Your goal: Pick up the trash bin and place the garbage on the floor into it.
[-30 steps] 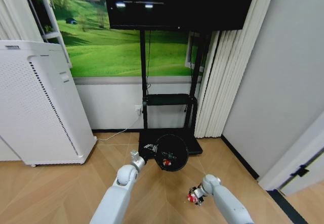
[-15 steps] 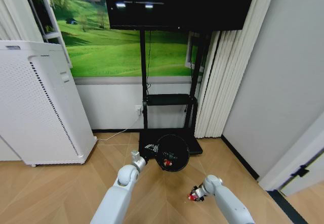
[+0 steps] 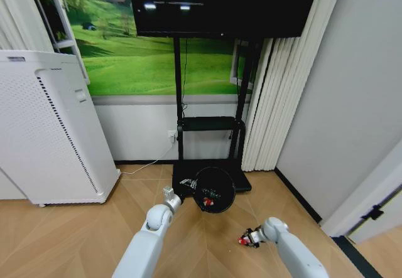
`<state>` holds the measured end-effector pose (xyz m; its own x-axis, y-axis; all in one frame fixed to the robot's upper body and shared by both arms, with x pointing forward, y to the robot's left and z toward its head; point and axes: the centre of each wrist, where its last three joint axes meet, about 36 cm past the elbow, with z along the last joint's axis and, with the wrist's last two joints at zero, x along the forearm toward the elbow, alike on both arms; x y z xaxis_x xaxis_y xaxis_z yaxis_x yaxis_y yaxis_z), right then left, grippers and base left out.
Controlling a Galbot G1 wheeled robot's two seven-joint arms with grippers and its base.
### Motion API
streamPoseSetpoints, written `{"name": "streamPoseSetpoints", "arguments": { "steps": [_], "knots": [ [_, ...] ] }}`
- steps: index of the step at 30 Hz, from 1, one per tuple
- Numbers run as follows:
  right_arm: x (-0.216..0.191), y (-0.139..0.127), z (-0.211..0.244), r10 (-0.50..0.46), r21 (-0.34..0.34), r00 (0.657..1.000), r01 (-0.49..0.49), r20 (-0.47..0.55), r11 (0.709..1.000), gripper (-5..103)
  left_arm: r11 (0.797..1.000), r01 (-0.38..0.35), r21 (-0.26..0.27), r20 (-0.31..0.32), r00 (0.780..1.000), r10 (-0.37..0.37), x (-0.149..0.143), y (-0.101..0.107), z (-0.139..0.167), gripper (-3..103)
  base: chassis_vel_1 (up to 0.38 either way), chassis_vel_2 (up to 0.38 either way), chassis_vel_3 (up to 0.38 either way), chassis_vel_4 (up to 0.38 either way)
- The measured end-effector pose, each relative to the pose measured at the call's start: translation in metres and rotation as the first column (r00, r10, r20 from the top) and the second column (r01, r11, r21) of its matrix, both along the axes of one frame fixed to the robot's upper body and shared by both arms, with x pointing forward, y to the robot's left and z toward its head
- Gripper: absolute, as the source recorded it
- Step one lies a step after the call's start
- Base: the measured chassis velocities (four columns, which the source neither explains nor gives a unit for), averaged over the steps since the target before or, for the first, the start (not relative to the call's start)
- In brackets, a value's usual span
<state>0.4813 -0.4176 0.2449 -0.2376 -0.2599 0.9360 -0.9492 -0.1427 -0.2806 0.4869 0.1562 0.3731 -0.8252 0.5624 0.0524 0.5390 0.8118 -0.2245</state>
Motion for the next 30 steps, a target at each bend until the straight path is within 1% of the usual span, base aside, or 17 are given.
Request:
{"name": "streamPoseSetpoints", "arguments": {
  "steps": [5,7,8,10,11,13,14,16,17,19,20,21,22,24,25,27,30],
  "knots": [
    [-0.013,-0.03,0.012,-0.115,0.073,0.993,0.115,0.001,0.991,30,0.998,-0.055,-0.039,-0.024,0.998,0.054,-0.001,0.014,-0.003,8,0.0,0.0,0.0,0.0],
    [-0.028,-0.051,0.01,-0.305,0.231,0.951,0.286,0.054,0.93,28,0.994,-0.097,-0.043,-0.041,0.995,0.096,0.0,0.029,-0.008,8,0.0,0.0,0.0,0.0],
    [-0.028,-0.051,0.01,-0.305,0.231,0.951,0.286,0.054,0.93,28,0.994,-0.097,-0.043,-0.041,0.995,0.096,0.0,0.029,-0.008,8,0.0,0.0,0.0,0.0],
    [-0.041,-0.063,0.008,-0.516,0.418,0.855,0.451,0.049,0.788,27,0.989,-0.138,-0.048,-0.058,0.989,0.136,0.002,0.04,-0.013,8,0.0,0.0,0.0,0.0],
    [-0.041,-0.063,0.008,-0.516,0.418,0.855,0.451,0.049,0.788,27,0.989,-0.138,-0.048,-0.058,0.989,0.136,0.002,0.04,-0.013,8,0.0,0.0,0.0,0.0],
    [-0.045,-0.066,0.028,-0.651,0.573,0.759,0.527,0.014,0.627,27,0.985,-0.165,-0.054,-0.073,0.984,0.161,0.007,0.048,-0.017,8,0.0,0.0,0.0,0.0],
    [-0.045,-0.066,0.028,-0.651,0.573,0.759,0.527,0.014,0.627,27,0.985,-0.165,-0.054,-0.073,0.984,0.161,0.007,0.048,-0.017,8,0.0,0.0,0.0,0.0],
    [-0.042,-0.062,0.06,-0.711,0.709,0.703,0.509,-0.015,0.489,27,0.983,-0.174,-0.058,-0.086,0.982,0.169,0.013,0.05,-0.019,8,0.0,0.0,0.0,0.0],
    [-0.042,-0.062,0.06,-0.711,0.709,0.703,0.509,-0.015,0.489,27,0.983,-0.174,-0.058,-0.086,0.982,0.169,0.013,0.05,-0.019,8,0.0,0.0,0.0,0.0],
    [-0.037,-0.056,0.089,-0.737,0.789,0.675,0.463,-0.018,0.405,27,0.984,-0.167,-0.057,-0.098,0.982,0.161,0.019,0.045,-0.023,8,0.0,0.0,0.0,0.0],
    [-0.037,-0.056,0.089,-0.737,0.789,0.675,0.463,-0.018,0.405,27,0.984,-0.167,-0.057,-0.098,0.982,0.161,0.019,0.045,-0.023,8,0.0,0.0,0.0,0.0],
    [-0.034,-0.051,0.102,-0.755,0.823,0.655,0.447,-0.034,0.351,27,0.985,-0.163,-0.059,-0.107,0.982,0.157,0.023,0.042,-0.027,8,0.0,0.0,0.0,0.0],
    [-0.034,-0.051,0.102,-0.755,0.823,0.655,0.447,-0.034,0.351,27,0.985,-0.163,-0.059,-0.107,0.982,0.157,0.023,0.042,-0.027,8,0.0,0.0,0.0,0.0],
    [-0.031,-0.041,0.123,-0.771,0.873,0.631,0.42,-0.084,0.249,27,0.985,-0.159,-0.066,-0.13,0.98,0.15,0.026,0.04,-0.034,8,0.0,0.0,0.0,0.0],
    [-0.031,-0.041,0.123,-0.771,0.873,0.631,0.42,-0.084,0.249,27,0.985,-0.159,-0.066,-0.13,0.98,0.15,0.026,0.04,-0.034,8,0.0,0.0,0.0,0.0],
    [-0.03,-0.028,0.142,-0.76,0.901,0.631,0.408,-0.158,0.151,27,0.987,-0.149,-0.066,-0.16,0.978,0.137,0.031,0.035,-0.044,8,0.0,0.0,0.0,0.0],
    [-0.032,-0.009,0.161,-0.722,0.911,0.658,0.4,-0.212,0.097,26,0.99,-0.13,-0.06,-0.186,0.976,0.117,0.038,0.024,-0.052,8,0.0,0.0,0.0,0.0]
  ]
}}
